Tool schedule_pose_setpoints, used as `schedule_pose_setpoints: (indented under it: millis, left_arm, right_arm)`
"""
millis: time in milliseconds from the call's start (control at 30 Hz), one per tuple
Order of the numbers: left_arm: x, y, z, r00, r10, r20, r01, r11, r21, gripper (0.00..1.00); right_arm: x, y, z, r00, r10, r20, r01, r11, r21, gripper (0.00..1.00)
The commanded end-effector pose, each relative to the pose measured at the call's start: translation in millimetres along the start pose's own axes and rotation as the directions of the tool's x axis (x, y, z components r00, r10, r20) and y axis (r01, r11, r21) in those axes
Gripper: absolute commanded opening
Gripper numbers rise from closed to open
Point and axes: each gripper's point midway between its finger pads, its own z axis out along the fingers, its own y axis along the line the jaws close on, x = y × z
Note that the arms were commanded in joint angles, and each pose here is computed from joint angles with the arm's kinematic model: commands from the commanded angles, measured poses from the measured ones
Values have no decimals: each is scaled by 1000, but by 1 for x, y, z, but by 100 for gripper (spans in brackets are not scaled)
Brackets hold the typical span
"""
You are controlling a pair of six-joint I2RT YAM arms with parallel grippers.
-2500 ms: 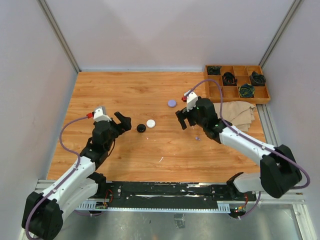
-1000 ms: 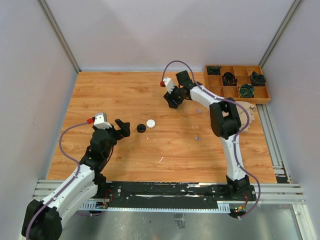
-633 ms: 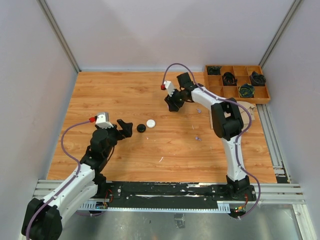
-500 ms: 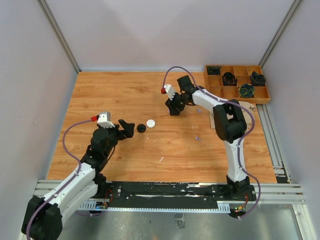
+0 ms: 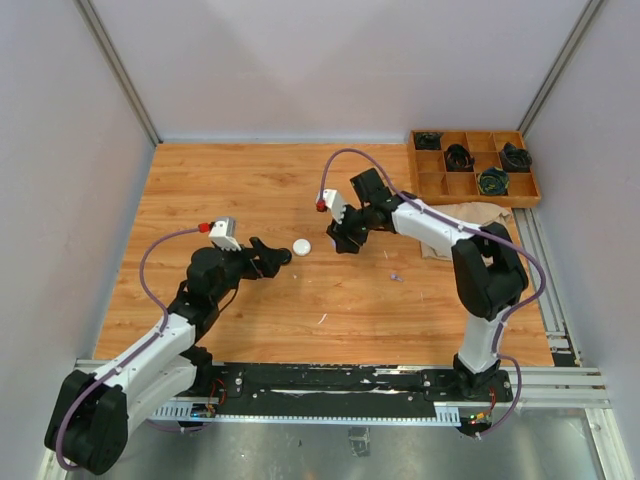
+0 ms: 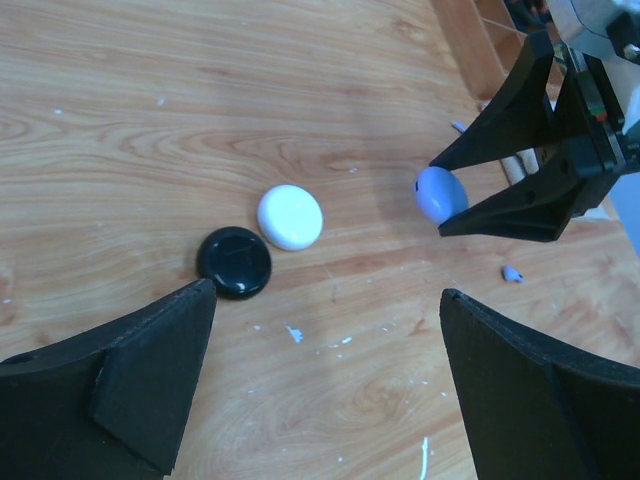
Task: Insert the wireless bluetooth earbuds into the charging case
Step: Pick up the charging case at the center of the board.
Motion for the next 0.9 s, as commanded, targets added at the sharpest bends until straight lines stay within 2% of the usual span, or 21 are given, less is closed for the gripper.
schedule_pose_setpoints:
  millis: [0,167,367,700,867]
  left_arm:
    - [-9,-36,4,999,-21,-38,27,987,160,99]
    - [0,-57,3,991,-34,-132,68,963,262,99]
    - [5,-81,-7,976,-37,-214,115,923,368,96]
    - [6,-101,-14,956,-48,-288,178,878,445,89]
    - [11,-109,-17,940,-53,-337,219,851,478,82]
  right_arm:
    - [-25,35,-10,993,-104,55,106,994,-30,37]
    - [-39,70,-18,973,-229,44,229,973,-3,37]
    - [-59,99,-34,944,-310,110,311,950,7,38]
    - [-91,136,-56,877,-444,183,443,895,46,38]
    - [-100,147,-65,853,-475,218,475,878,56,39]
